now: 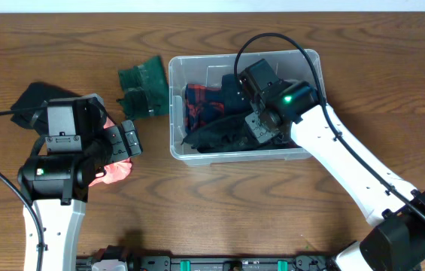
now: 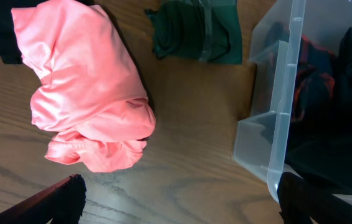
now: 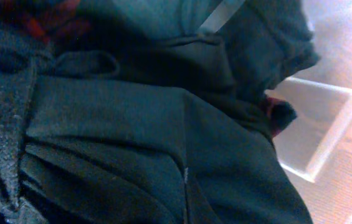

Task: Pack container
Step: 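Lay the black garment into the bin and press it flat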

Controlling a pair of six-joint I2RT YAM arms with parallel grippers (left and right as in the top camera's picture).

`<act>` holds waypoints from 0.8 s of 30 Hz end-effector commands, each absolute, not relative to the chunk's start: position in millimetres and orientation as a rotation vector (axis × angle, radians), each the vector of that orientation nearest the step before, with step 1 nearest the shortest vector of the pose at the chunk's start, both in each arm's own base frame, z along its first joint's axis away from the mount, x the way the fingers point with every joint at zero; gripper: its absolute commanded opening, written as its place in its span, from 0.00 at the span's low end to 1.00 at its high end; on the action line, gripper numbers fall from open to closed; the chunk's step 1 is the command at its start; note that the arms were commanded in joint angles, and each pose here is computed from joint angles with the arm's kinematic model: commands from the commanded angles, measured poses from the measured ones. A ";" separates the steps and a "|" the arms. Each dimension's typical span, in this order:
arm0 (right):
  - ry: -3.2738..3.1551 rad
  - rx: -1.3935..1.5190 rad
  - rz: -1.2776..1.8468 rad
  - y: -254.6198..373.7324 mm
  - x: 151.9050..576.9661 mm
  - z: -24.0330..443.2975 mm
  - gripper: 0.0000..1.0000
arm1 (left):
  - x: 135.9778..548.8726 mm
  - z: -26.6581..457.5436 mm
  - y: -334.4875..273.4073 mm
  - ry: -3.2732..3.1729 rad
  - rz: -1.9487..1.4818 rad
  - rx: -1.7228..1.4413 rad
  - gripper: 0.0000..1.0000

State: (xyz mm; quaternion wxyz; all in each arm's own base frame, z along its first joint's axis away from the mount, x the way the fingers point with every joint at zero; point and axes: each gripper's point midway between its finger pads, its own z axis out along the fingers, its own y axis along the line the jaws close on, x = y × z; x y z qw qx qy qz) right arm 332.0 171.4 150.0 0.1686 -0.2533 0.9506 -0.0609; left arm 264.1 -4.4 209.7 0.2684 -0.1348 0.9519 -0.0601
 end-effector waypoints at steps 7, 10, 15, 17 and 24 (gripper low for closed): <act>2.204 -0.397 -0.421 135.4 406.9 308.3 0.01 | 266.9 218.0 -6.2 2.550 -0.175 -0.344 0.98; 2.162 -0.430 -0.414 140.1 411.6 316.9 0.01 | 266.9 218.0 -6.2 2.550 -0.175 -0.344 0.98; 2.284 -0.544 -0.362 152.0 407.5 270.7 0.01 | 267.0 218.1 -6.2 2.549 -0.175 -0.344 0.98; 2.355 -0.609 -0.328 159.2 402.9 239.2 0.01 | 267.0 218.1 -6.2 2.549 -0.175 -0.344 0.98; 2.623 -0.858 -0.161 178.3 350.6 141.0 0.14 | 267.1 218.1 -6.2 2.549 -0.175 -0.344 0.98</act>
